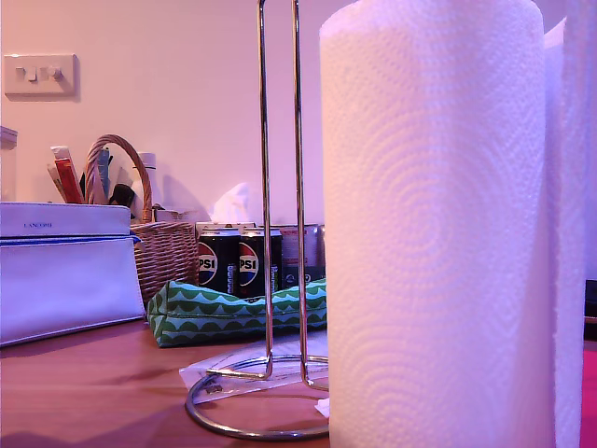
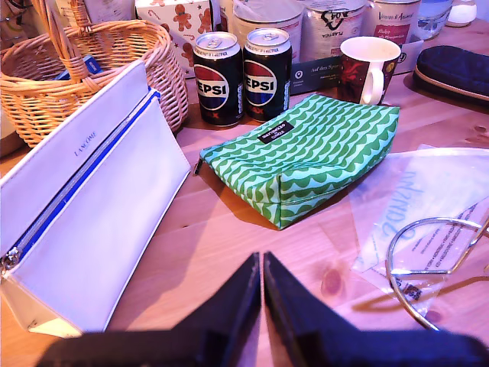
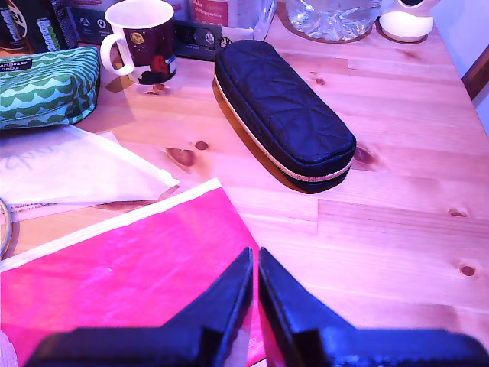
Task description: Insert the paper towel roll into the metallic stand.
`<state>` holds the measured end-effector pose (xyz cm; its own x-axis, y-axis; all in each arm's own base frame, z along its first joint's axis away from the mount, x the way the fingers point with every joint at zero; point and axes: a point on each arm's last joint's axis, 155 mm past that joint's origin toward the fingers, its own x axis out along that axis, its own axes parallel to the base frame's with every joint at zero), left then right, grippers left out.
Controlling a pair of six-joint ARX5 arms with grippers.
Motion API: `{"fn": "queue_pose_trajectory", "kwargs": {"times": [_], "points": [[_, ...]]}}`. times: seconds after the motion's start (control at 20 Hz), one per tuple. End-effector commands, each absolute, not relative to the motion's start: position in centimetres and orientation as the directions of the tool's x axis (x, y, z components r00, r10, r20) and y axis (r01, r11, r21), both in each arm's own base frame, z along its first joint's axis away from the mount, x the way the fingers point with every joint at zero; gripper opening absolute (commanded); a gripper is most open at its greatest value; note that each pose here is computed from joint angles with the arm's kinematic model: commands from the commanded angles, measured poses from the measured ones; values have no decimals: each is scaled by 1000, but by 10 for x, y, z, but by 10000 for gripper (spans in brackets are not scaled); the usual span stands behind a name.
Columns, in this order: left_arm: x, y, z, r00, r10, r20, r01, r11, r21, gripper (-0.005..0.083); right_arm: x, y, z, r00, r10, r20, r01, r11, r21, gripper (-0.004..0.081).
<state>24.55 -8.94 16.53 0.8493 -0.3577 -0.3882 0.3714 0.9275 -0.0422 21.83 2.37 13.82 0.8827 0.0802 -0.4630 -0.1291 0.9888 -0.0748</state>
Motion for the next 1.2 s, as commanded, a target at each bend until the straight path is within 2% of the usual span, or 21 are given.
{"fn": "queue_pose_trajectory", "kwargs": {"times": [0.0, 0.35, 0.6, 0.85, 1.0, 1.15], "points": [[246, -121, 210, 830, -525, -190, 523, 850, -63, -19, 243, 45, 209, 969, 187, -164, -200, 977, -70, -10], [244, -127, 208, 809, -555, -195, 550, 831, -84, -19, 243, 49, 212, 966, 209, -154, -219, 975, -47, -10], [232, -173, 190, 648, -720, -250, 709, 690, -148, -19, 232, 83, 223, 913, 388, -127, -393, 919, -21, 0], [216, -215, 168, 505, -807, -307, 846, 533, -11, -19, 220, 91, 243, 887, 423, -183, -436, 899, -38, 1], [211, -225, 143, 444, -812, -379, 873, 487, -19, -19, 213, 92, 271, 883, 436, -175, -453, 889, -67, 7], [203, -235, 138, 389, -856, -340, 908, 419, -16, -19, 206, 98, 297, 867, 471, -161, -486, 871, -66, 7]]}}
